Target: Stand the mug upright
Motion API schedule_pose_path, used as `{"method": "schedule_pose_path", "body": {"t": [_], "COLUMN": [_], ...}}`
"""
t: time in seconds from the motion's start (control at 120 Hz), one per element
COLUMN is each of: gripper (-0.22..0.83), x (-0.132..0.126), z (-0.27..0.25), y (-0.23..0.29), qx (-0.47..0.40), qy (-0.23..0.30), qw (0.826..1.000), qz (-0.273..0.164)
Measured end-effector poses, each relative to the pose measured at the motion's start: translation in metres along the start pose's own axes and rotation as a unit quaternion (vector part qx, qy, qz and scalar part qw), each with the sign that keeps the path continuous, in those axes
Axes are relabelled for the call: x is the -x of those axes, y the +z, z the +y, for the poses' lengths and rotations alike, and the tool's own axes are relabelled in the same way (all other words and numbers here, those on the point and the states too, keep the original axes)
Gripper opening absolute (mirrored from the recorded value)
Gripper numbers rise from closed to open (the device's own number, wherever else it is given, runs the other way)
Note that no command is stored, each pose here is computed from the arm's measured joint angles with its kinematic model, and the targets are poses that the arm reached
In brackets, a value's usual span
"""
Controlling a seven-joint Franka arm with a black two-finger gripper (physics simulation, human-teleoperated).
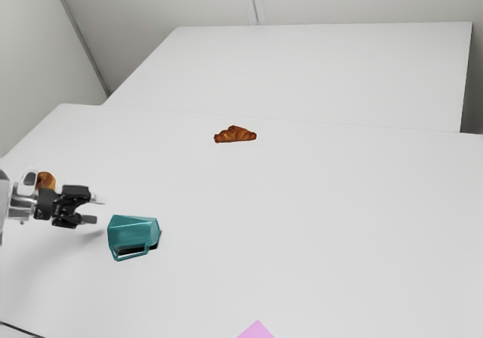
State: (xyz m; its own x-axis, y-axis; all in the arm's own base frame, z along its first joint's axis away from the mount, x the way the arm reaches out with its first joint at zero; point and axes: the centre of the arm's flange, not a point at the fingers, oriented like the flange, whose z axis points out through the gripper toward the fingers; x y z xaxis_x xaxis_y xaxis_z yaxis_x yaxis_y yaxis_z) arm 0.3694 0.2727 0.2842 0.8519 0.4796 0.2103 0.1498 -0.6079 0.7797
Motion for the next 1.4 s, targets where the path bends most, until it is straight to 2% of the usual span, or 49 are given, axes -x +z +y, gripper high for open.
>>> {"method": "schedule_pose_path", "body": {"t": [0.167, 0.233, 0.392, 0.675, 1.4], "gripper": [0.6, 0.59, 0.6, 0.6, 0.6], "x": [0.023, 0.027, 0.035, 0.048, 0.041], "z": [0.017, 0.018, 0.004, 0.009, 0.049], "y": [0.01, 0.009, -0.014, -0.002, 0.044], "qx": [0.021, 0.022, 0.008, 0.013, 0.033], "qy": [0.066, 0.073, 0.047, -0.01, -0.07], "qw": [0.998, 0.997, 0.999, 1.0, 0.995], "qz": [0.005, 0.006, 0.016, -0.025, -0.059]}}
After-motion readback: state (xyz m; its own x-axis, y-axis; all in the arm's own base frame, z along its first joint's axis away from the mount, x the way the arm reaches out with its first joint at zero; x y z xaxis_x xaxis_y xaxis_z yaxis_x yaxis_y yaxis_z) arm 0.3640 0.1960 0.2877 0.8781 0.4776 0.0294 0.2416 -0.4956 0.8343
